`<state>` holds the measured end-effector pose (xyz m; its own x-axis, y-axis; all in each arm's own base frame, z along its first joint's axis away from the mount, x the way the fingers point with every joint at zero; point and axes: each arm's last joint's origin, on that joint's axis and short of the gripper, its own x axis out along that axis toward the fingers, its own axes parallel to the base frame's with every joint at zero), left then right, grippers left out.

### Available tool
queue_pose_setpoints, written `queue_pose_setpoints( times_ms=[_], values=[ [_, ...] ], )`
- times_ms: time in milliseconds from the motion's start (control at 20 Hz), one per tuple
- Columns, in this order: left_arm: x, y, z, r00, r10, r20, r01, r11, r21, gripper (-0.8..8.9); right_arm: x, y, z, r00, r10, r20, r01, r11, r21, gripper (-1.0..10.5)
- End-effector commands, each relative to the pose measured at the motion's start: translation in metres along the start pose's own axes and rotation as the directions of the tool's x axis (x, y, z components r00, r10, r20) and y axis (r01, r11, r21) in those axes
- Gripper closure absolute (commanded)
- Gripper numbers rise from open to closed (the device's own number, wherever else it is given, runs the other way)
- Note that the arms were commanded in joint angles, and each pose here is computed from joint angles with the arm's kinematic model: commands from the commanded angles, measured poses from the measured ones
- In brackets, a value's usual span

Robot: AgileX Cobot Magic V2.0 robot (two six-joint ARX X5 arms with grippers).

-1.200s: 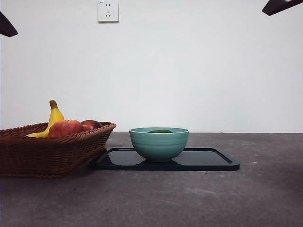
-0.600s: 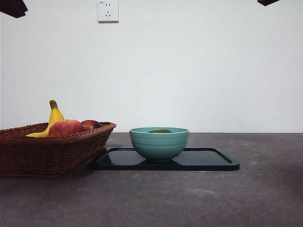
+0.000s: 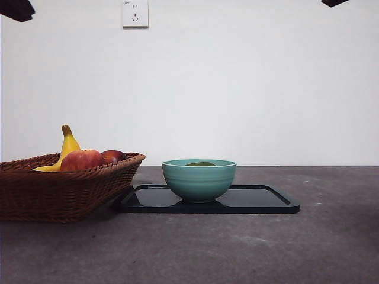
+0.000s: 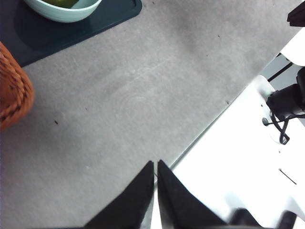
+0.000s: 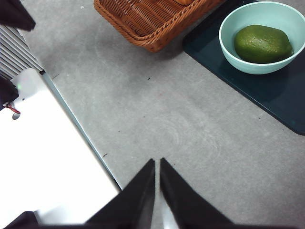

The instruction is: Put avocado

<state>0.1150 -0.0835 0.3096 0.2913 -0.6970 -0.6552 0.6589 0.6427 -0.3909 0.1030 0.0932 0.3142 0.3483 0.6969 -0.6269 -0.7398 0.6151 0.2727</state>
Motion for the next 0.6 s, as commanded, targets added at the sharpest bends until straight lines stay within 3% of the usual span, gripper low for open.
queue_pose_setpoints(
  times_ms=[50, 100, 200, 350, 450, 500, 600],
  values=[
    [-0.011, 0.001, 0.006, 0.99, 0.054, 0.133, -0.076, 0.983, 0.166, 8.04, 0.0, 0.002, 0.003, 1.0, 0.008, 0.01, -0.008, 1.0, -0.001, 9.4],
    [-0.019, 0.003, 0.011, 0.965, 0.1, 0.243, -0.155, 0.963, 0.22, 8.04, 0.0, 0.002, 0.003, 1.0, 0.008, 0.01, -0.008, 1.0, -0.001, 9.4],
    [-0.039, 0.008, 0.014, 0.858, 0.187, 0.479, -0.338, 0.907, 0.252, 8.04, 0.0, 0.002, 0.003, 1.0, 0.008, 0.01, -0.008, 1.0, -0.001, 9.4],
    [-0.059, 0.02, 0.0, 0.6, 0.346, 0.721, -0.599, 0.791, 0.119, 8.04, 0.0, 0.002, 0.003, 1.0, 0.008, 0.01, -0.008, 1.0, -0.001, 9.4],
    [-0.061, 0.03, -0.017, 0.43, 0.459, 0.777, -0.714, 0.699, -0.017, 8.04, 0.0, 0.002, 0.003, 1.0, 0.008, 0.01, -0.008, 1.0, -0.001, 9.4],
    [-0.058, 0.035, -0.027, 0.367, 0.502, 0.783, -0.747, 0.66, -0.073, 8.04, 0.0, 0.002, 0.003, 1.0, 0.008, 0.01, -0.008, 1.0, -0.001, 9.4],
    [-0.048, 0.045, -0.046, 0.301, 0.557, 0.774, -0.778, 0.612, -0.138, 8.04, 0.0, 0.002, 0.003, 1.0, 0.008, 0.01, -0.008, 1.0, -0.001, 9.4]
  ],
)
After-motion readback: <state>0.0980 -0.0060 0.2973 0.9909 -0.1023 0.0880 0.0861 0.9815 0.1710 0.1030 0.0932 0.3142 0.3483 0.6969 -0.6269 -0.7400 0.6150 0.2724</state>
